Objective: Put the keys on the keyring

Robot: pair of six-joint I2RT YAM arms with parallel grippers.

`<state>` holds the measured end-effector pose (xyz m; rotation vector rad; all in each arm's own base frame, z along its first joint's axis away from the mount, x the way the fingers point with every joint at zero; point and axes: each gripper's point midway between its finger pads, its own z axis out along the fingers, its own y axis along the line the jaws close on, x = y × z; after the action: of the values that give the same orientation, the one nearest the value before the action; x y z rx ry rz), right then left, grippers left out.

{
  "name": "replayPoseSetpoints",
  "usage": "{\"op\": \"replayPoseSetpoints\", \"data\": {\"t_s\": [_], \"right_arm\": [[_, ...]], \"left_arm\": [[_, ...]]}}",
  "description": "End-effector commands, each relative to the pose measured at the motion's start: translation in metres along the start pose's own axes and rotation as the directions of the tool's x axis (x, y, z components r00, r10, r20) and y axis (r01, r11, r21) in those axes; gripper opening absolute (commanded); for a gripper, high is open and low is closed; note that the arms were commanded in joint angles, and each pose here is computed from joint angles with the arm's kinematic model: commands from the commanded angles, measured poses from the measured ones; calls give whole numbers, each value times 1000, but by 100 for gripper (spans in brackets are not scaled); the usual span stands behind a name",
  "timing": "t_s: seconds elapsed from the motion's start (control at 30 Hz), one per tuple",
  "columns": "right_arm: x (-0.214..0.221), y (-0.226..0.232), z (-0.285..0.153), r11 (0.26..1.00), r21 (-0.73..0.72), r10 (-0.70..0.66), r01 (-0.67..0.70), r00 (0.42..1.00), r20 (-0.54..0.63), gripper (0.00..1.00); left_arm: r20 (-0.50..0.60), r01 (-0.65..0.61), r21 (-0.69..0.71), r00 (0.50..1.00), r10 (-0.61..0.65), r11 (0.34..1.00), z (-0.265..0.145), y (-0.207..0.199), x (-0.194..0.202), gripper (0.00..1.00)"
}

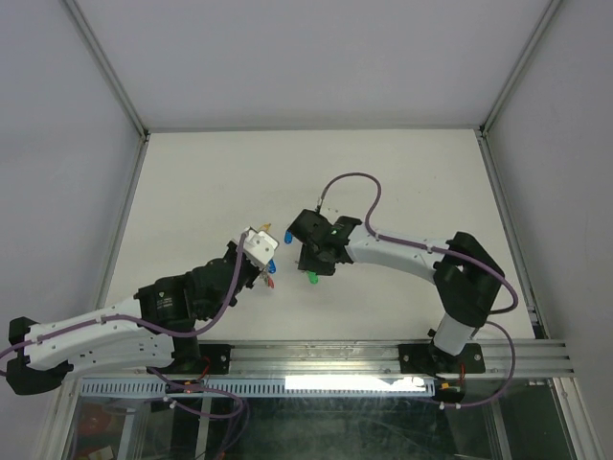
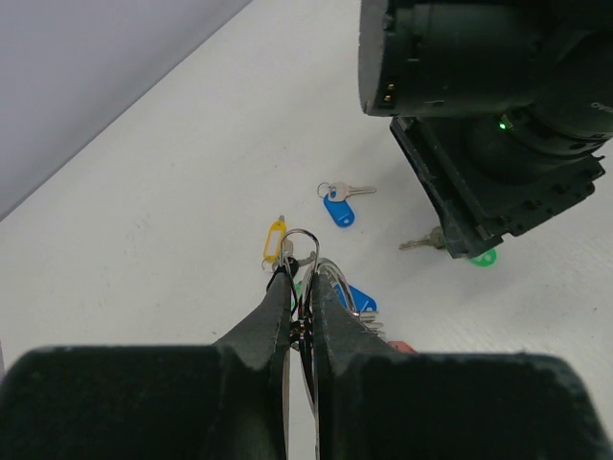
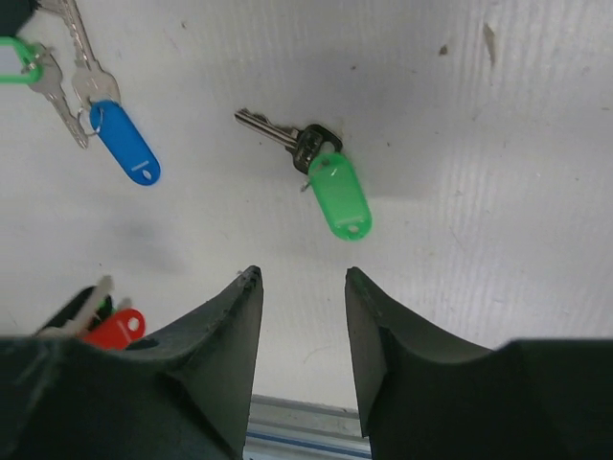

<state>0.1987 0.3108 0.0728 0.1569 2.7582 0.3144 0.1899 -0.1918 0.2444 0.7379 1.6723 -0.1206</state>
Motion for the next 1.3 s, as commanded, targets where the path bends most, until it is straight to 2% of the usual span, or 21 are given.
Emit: {"op": "replayPoseSetpoints", "data": {"t_s": [0.0, 0.33, 0.77, 1.27], "right_arm": [[-24, 27, 3, 998, -15, 63, -62, 994, 86, 41], [-26, 26, 34, 995, 101, 21, -28, 997, 73, 31], [-31, 12, 41, 985, 169, 6, -18, 997, 71, 32], [-33, 18, 50, 990, 139, 13, -18, 999, 36, 31]], "left_arm": [[38, 36, -33, 999, -34, 999, -4, 10, -9, 0], [64, 49, -30, 997, -47, 998, -9, 14, -13, 0], [79, 51, -4, 996, -50, 999, -9, 10, -16, 0], [75, 44, 3, 996, -45, 999, -8, 8, -14, 0]]}}
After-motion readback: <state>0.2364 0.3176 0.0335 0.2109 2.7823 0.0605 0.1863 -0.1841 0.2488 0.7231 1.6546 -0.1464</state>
